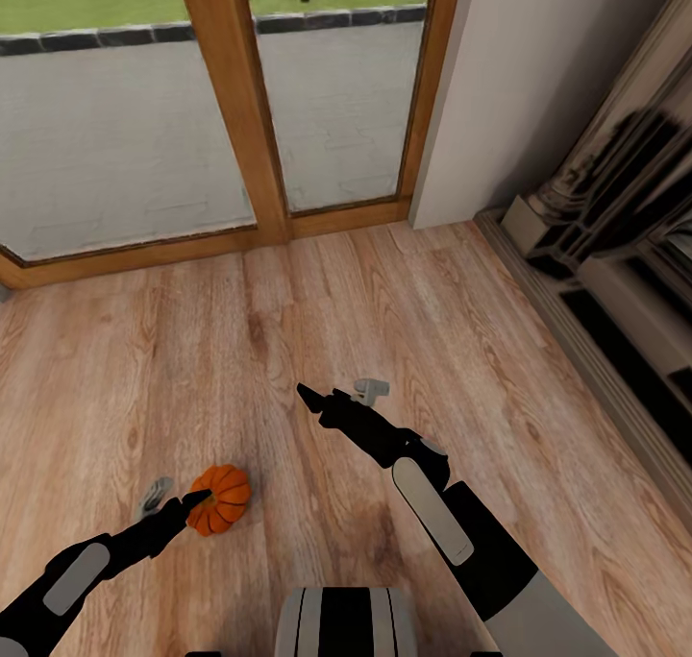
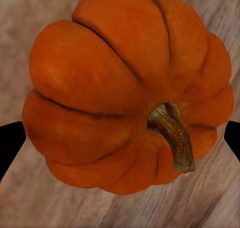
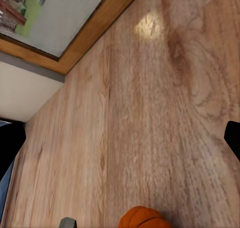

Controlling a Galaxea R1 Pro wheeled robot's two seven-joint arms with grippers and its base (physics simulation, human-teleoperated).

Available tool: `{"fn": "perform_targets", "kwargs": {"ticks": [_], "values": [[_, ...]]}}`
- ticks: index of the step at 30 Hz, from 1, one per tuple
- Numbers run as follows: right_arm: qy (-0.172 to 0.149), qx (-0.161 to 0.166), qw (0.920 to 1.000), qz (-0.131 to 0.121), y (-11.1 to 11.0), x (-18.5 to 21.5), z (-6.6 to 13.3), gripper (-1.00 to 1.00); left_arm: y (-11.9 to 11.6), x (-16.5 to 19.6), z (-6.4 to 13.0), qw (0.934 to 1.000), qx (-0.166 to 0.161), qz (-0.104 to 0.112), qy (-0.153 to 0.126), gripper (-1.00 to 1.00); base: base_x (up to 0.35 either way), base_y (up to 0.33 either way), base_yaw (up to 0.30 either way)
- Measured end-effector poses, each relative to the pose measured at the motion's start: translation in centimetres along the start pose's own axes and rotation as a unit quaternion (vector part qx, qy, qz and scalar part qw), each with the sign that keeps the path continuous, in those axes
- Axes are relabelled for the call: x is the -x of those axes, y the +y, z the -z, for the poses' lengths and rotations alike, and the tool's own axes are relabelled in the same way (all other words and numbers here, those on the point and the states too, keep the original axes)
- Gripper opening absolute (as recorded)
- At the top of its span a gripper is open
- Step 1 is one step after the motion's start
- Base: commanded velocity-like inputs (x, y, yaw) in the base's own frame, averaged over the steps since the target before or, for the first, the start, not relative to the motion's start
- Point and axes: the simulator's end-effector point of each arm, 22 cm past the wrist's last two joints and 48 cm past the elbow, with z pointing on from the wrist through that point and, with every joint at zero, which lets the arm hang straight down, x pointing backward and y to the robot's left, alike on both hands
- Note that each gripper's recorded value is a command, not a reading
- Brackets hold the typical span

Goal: Place each of the two pumpkins and all three candles from the living room inside a cabinet in the living room (use any cabinet), then make sure every cabinet is closed, and position the cauldron so it is next to a table in the living room.

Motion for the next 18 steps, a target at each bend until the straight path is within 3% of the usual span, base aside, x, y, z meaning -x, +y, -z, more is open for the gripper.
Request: {"fn": "perform_targets", "kwargs": {"ticks": [18], "values": [[0.000,0.000,1.0000,0.000,0.01,0.00,0.00,1.00,0.29,0.02,0.07,1.0000,0.002,0.003,0.000,1.00,0.001,0.022,0.000]]}}
